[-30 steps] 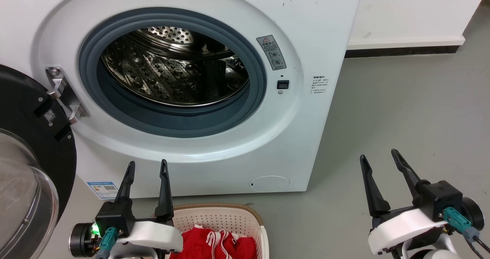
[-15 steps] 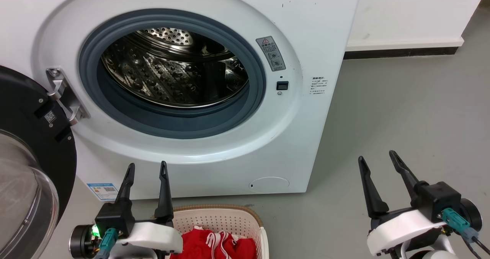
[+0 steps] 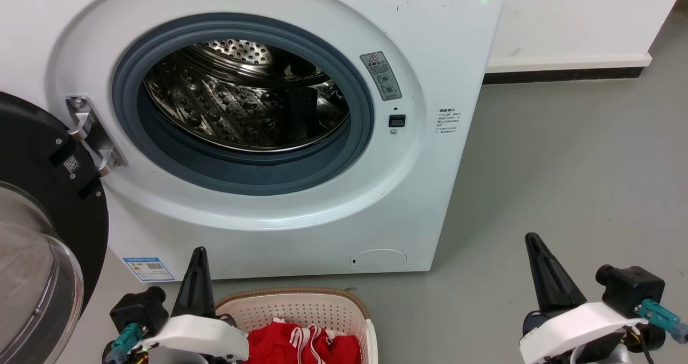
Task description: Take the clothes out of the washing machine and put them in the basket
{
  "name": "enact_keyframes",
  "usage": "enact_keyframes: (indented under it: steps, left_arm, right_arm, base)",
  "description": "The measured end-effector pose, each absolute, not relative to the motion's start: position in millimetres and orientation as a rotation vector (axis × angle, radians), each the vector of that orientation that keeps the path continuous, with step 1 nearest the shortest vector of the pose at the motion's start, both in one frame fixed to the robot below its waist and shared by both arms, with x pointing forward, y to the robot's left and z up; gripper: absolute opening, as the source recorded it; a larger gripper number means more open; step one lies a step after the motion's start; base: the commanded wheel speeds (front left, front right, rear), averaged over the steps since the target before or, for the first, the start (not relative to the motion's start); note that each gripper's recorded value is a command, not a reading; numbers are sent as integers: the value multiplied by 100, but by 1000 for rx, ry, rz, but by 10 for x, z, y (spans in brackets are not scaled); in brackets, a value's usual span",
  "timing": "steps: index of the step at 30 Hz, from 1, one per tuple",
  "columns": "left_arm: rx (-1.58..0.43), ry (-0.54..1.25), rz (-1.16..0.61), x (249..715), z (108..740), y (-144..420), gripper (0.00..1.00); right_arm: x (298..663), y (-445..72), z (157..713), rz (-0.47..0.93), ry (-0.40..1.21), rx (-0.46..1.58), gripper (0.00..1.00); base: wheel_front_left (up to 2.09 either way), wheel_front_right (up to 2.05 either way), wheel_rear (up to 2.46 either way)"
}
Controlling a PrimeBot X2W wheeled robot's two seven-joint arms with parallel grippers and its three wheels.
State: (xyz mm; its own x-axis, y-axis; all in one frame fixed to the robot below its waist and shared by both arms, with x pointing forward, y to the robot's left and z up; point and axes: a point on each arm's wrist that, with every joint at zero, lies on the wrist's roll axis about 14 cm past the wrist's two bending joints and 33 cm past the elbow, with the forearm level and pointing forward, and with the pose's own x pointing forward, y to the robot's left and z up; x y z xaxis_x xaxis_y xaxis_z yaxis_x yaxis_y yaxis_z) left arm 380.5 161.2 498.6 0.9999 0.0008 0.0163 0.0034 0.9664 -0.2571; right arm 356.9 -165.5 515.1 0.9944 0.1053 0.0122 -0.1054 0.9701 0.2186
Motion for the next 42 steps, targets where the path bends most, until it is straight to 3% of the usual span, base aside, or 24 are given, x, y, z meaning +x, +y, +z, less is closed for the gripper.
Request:
enact_keyframes:
  steps: [42]
  left_arm:
    - [-930, 83, 59, 3844, 4861, 1811, 0]
  right_arm:
    - [3711, -1856, 5073, 35, 25, 906, 0]
  base:
    - [0, 0, 0]
